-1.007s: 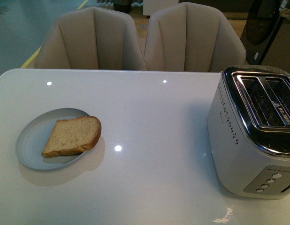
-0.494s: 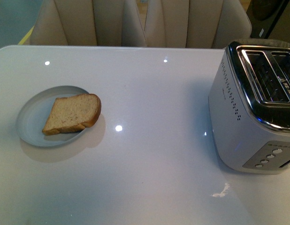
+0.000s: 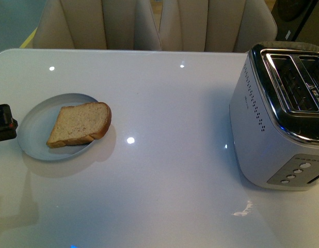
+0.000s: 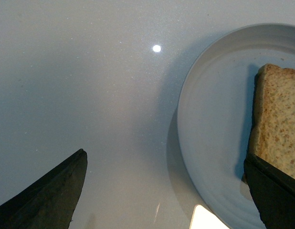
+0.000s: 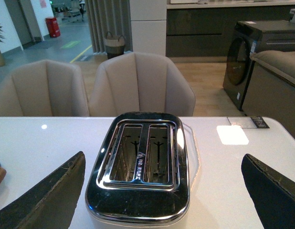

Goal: Left arm holds plate, right arm toasts bread

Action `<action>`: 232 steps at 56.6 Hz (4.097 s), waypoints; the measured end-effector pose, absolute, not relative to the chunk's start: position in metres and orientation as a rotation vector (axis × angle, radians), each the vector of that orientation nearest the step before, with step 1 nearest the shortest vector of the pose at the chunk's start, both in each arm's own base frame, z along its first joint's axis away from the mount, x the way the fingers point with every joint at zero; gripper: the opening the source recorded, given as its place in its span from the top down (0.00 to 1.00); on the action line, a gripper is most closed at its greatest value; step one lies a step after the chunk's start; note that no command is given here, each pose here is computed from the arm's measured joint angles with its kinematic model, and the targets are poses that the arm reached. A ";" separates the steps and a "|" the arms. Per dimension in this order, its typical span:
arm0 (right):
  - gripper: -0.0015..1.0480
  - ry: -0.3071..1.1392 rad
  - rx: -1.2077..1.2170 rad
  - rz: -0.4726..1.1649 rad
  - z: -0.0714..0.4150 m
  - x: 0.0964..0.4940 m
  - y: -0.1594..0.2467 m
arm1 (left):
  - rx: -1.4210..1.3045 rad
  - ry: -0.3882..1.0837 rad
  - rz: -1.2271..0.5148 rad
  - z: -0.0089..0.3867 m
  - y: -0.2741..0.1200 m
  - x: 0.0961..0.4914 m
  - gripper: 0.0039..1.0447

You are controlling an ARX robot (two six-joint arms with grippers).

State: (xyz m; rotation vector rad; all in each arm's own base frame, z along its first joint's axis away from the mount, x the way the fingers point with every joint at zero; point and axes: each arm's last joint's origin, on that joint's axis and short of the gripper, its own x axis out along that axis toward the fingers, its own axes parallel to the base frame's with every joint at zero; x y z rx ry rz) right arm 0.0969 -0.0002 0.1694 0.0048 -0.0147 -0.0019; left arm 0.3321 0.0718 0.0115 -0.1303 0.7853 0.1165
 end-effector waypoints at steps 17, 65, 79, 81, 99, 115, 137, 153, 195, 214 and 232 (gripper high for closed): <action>0.08 -0.015 0.005 -0.002 0.169 0.097 0.000 | -0.100 0.859 0.116 -0.025 0.066 0.361 0.06; 0.08 -0.015 0.005 -0.002 0.169 0.097 0.000 | -0.166 0.941 0.052 -0.040 0.052 0.387 0.89; 0.08 -0.015 0.005 -0.002 0.169 0.097 0.000 | -0.312 0.928 0.081 -0.039 0.055 0.371 0.97; 0.08 -0.015 0.005 -0.002 0.169 0.097 0.000 | -0.328 0.926 0.083 -0.039 0.055 0.367 0.97; 0.08 -0.015 0.005 -0.002 0.169 0.097 0.000 | -0.503 0.885 0.077 -0.022 0.061 0.327 0.97; 0.08 -0.015 0.005 -0.002 0.169 0.097 0.000 | -0.553 0.839 0.050 0.002 0.059 0.315 0.97; 0.08 -0.015 0.005 -0.002 0.169 0.097 0.000 | -0.633 0.798 -0.048 0.052 0.030 0.314 0.97; 0.08 -0.015 0.005 -0.002 0.169 0.097 0.000 | -0.649 0.796 -0.147 0.104 -0.015 0.311 0.97; 0.08 -0.015 0.005 -0.002 0.169 0.097 0.000 | -0.632 0.813 -0.305 0.187 -0.129 0.317 0.97; 0.08 -0.015 0.005 -0.002 0.169 0.097 0.000 | -0.632 0.813 -0.340 0.196 -0.141 0.308 0.97; 0.08 -0.015 0.005 -0.002 0.169 0.097 0.000 | -0.635 0.813 -0.338 0.196 -0.141 0.308 0.97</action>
